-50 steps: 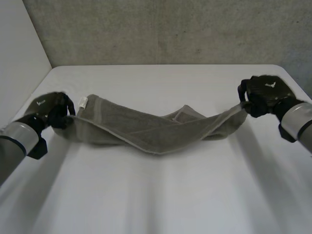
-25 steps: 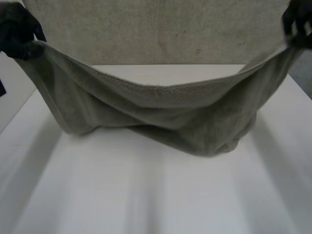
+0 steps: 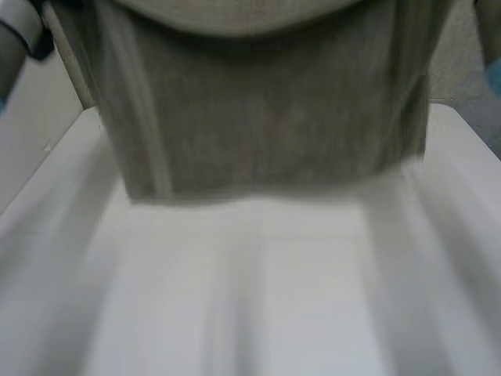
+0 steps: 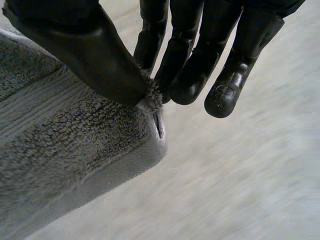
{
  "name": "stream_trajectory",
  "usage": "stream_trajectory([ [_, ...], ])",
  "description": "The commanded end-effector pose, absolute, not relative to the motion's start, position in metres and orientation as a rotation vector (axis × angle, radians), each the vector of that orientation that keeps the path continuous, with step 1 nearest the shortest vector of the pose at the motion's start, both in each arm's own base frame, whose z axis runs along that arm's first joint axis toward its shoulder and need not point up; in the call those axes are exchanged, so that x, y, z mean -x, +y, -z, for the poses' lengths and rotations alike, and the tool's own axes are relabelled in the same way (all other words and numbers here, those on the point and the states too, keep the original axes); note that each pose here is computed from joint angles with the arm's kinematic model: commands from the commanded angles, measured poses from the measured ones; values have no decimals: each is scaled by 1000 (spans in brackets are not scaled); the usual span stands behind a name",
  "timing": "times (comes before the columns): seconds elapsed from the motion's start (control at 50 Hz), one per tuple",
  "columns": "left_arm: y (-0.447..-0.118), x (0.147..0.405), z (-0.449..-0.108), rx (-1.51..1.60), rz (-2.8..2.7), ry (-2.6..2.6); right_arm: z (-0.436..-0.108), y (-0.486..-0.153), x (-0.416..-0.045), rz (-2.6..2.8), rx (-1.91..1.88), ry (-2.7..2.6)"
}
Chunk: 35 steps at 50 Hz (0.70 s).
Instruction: Fold the towel.
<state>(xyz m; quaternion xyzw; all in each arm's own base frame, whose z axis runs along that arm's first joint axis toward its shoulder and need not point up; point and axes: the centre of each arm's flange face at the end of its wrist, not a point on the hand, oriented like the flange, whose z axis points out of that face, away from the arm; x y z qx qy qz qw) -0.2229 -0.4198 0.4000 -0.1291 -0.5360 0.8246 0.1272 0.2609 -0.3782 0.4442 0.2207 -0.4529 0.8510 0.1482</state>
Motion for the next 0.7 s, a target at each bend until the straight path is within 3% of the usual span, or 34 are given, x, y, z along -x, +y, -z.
stream_trajectory([
  [0.02,-402,223,-453,296,-2490,-1266,-467,-370,-262,-2578,-620,-1228],
  [0.1,-411,223,-427,291,-2424,-1343,-431,-376,-267,-2489,-768,-1410],
  [0.14,-417,220,-408,298,-2386,-1410,-385,-383,-267,-2347,-908,-1634],
  [0.16,-421,222,-384,320,-2331,-1479,-385,-383,-267,-2346,-909,-1635],
  [0.18,-423,223,-360,353,-2268,-1544,-360,-385,-267,-2274,-974,-1738],
  [0.2,-423,223,-360,353,-2267,-1545,-333,-385,-264,-2187,-1044,-1836],
  [0.22,-425,221,-333,381,-2196,-1613,-333,-385,-264,-2186,-1044,-1837],
  [0.24,-424,219,-305,407,-2118,-1677,-307,-384,-261,-2110,-1104,-1933],
  [0.26,-424,219,-305,407,-2117,-1678,-307,-384,-261,-2110,-1104,-1934],
  [0.28,-420,218,-276,433,-2038,-1732,-283,-381,-256,-2049,-1162,-2019],
  [0.3,-420,218,-276,434,-2037,-1732,-263,-376,-251,-2005,-1219,-2083],
  [0.34,-407,219,-222,486,-1903,-1804,-243,-370,-248,-1964,-1262,-2135],
  [0.36,-407,219,-222,487,-1902,-1804,-226,-364,-245,-1934,-1297,-2168],
  [0.4,-390,216,-179,541,-1818,-1862,-209,-358,-243,-1905,-1329,-2188],
  [0.54,-367,195,-146,650,-1789,-1974,-183,-334,-225,-1807,-1374,-2191],
  [0.7,-340,174,-186,663,-1805,-2013,-217,-317,-191,-1807,-1238,-2177],
])
